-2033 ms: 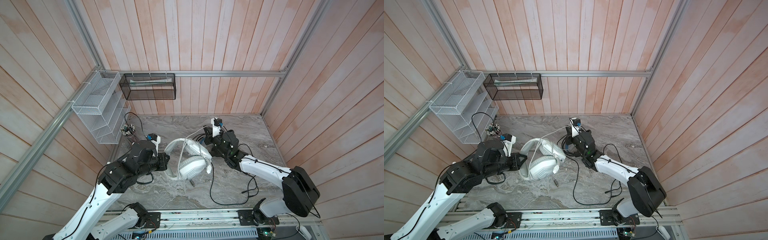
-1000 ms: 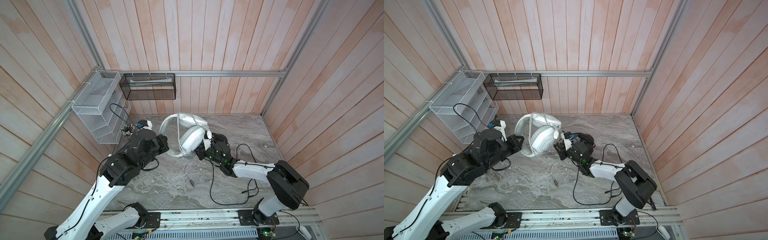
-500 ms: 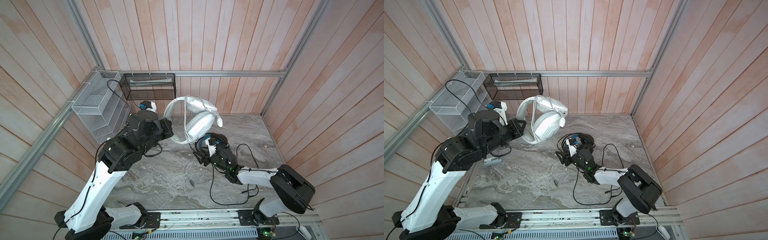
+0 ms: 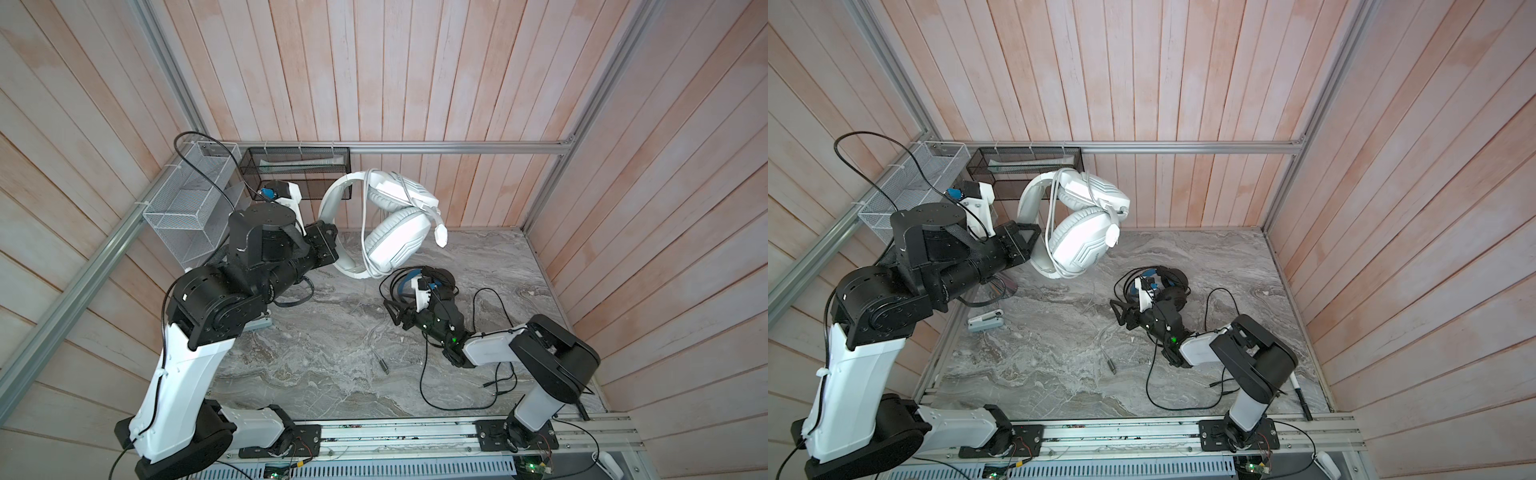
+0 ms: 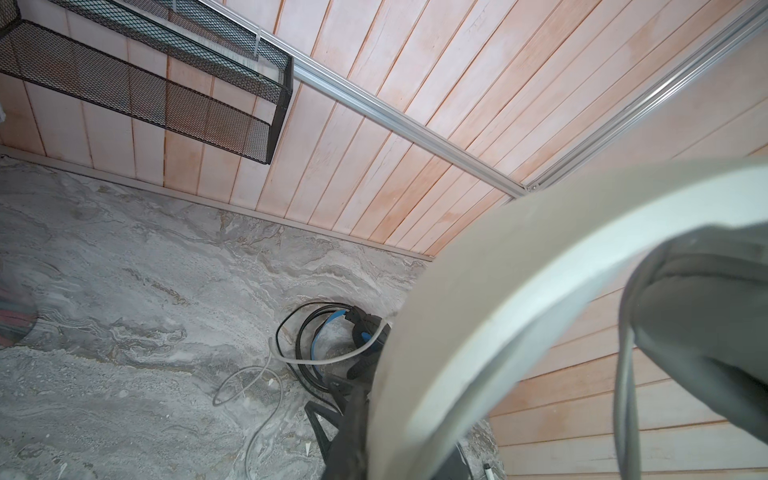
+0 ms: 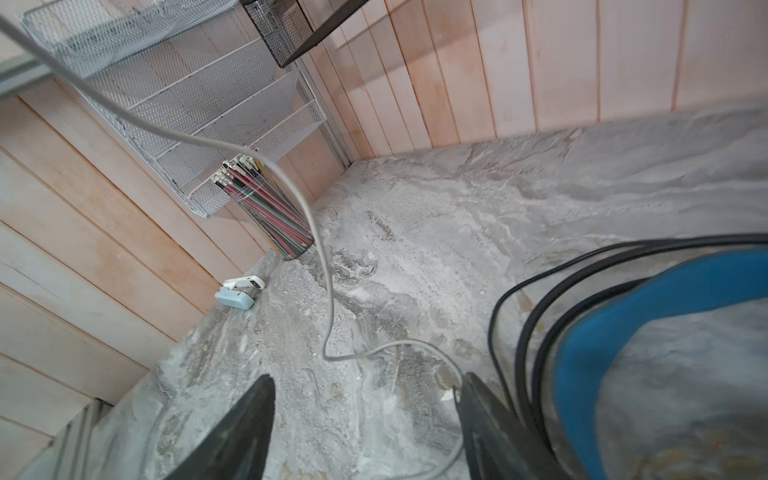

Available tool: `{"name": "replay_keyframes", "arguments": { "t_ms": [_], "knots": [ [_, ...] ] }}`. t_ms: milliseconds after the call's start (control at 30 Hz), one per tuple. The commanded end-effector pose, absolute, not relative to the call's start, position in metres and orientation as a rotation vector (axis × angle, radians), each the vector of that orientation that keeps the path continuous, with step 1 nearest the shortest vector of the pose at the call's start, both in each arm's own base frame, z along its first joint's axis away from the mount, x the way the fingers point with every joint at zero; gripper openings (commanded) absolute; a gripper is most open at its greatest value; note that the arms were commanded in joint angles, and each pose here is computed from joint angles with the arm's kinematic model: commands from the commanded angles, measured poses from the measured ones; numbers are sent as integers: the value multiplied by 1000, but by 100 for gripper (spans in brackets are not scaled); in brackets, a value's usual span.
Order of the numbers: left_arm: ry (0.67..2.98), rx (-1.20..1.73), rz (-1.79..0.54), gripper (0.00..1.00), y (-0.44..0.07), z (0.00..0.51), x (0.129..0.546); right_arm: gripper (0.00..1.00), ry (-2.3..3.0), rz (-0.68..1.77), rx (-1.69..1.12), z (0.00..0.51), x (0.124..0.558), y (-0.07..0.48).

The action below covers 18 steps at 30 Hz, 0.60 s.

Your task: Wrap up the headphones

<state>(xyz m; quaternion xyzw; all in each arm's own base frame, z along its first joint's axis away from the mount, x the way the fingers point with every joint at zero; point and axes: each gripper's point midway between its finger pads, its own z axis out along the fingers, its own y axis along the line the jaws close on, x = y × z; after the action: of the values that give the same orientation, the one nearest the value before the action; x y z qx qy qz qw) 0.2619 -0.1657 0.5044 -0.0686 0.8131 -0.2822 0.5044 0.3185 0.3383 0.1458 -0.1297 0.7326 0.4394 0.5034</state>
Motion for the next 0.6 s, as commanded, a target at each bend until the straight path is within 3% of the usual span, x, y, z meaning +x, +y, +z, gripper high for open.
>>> {"name": "replay_keyframes", "arguments": {
  "t_ms": [0,167,433,567],
  "knots": [
    [1904,-184,-727,0,-166,522,262,73,1646,1234,-286,174,314,364],
    [1907,-190,-704,0,-163,520,263,74,1605,1276,-335,171,305,394],
    [1917,-188,-702,0,-165,516,263,71,1736,1162,-251,122,346,409],
    [1916,-188,-697,0,-164,515,263,65,1745,1184,-255,113,354,415]
  ]
}}
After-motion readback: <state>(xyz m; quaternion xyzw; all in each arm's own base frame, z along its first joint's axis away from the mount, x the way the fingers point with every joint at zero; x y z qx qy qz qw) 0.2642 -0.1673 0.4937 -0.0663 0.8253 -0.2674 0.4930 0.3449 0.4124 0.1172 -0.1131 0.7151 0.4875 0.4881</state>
